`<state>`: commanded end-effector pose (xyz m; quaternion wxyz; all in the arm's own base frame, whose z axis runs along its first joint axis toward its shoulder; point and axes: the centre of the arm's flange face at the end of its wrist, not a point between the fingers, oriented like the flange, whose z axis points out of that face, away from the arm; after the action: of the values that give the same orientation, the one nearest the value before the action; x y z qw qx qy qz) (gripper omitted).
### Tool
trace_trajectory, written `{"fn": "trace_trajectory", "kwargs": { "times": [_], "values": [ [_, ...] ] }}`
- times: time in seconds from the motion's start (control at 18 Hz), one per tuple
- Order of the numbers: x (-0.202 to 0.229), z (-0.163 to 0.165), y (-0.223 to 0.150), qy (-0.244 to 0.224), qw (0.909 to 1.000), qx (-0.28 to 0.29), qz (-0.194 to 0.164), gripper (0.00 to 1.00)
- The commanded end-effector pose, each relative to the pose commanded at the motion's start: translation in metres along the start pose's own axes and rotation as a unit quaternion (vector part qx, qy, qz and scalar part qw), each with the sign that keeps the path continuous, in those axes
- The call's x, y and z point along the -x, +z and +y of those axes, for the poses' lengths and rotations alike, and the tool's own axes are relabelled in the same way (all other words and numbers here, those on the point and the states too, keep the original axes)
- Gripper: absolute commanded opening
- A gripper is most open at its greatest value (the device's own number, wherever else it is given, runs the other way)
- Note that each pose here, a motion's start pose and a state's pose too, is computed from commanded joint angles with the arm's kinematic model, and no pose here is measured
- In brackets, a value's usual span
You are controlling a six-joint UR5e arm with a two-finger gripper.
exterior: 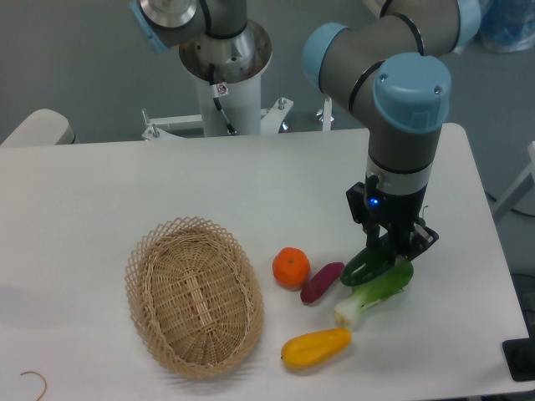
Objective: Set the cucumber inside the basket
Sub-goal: 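Close the gripper on the green cucumber beside the bok choy, then lift the cucumber and carry it toward the wicker basket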
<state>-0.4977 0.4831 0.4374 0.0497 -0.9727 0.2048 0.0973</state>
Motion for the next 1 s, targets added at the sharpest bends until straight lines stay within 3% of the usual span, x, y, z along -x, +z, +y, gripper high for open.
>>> {"fn": "trace_trajectory", "kwargs": {
  "times": [0.5,0.67,1.0],
  "values": [
    [-0.013,-0.025,-0.002,-0.025,0.9997,-0.008,0.002,0.25],
    [-0.026,-0.053,0.000,-0.035,0.9993,-0.009,0.005,0.25],
    [-0.070,-0.116,0.012,-0.112,0.9933,-0.011,0.025,0.25]
  ]
}}
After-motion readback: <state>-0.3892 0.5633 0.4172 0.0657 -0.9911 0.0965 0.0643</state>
